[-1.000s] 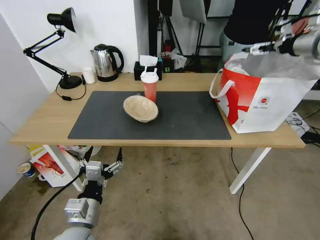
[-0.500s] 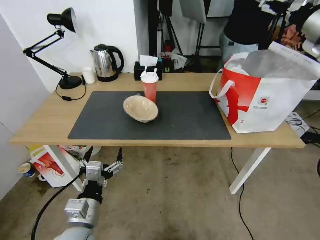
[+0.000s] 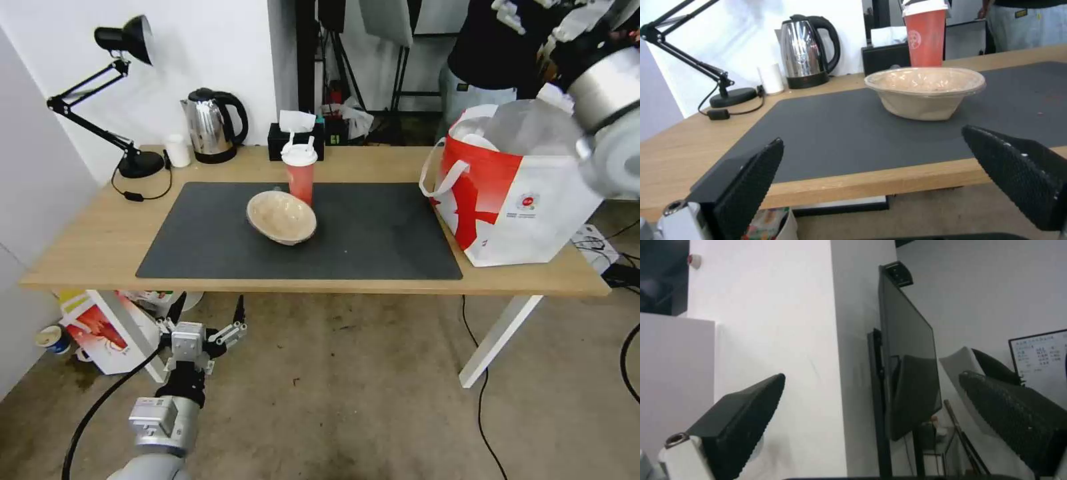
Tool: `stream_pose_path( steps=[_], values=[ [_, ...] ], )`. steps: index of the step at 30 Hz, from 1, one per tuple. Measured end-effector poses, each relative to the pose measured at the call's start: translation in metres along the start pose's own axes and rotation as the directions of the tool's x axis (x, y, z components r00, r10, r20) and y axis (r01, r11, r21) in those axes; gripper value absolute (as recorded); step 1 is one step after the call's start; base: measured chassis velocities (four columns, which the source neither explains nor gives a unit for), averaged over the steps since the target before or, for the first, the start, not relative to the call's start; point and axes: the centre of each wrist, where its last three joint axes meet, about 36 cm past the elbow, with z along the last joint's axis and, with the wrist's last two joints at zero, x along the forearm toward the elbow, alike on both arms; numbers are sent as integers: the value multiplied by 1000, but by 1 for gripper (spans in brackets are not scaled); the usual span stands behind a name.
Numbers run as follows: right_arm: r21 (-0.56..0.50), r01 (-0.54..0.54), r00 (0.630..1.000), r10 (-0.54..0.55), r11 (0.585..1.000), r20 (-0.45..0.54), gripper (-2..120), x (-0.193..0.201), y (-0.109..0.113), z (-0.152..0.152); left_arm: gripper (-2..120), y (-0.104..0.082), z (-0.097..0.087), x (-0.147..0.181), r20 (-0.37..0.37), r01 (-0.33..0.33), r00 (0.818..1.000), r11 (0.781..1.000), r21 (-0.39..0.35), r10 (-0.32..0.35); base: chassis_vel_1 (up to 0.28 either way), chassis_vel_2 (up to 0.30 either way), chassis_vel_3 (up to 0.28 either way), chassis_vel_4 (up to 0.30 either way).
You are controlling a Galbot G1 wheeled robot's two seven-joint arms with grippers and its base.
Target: Pick up the trash from the table and place it into the takeout bag.
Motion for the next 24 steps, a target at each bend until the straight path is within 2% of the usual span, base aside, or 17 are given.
stream_pose_path(
  steps=[3,8,10,16,24],
  values=[
    [1,13,1000,-13,1000,15,100,13,19,7,100,0,0,0,0,0,1000,1000,0,0,0,0,0,0],
    [3,23,999,-23,1000,30,100,23,35,10,100,0,0,0,0,0,1000,1000,0,0,0,0,0,0],
    [19,15,999,-16,1000,28,100,33,44,21,100,0,0,0,0,0,1000,1000,0,0,0,0,0,0],
    [7,-62,997,62,998,-34,100,53,52,65,100,0,0,0,0,0,1000,1000,0,0,0,0,0,0],
    [12,-98,993,98,995,-61,100,58,64,89,100,0,0,0,0,0,1000,1000,0,0,0,0,0,0]
  ],
)
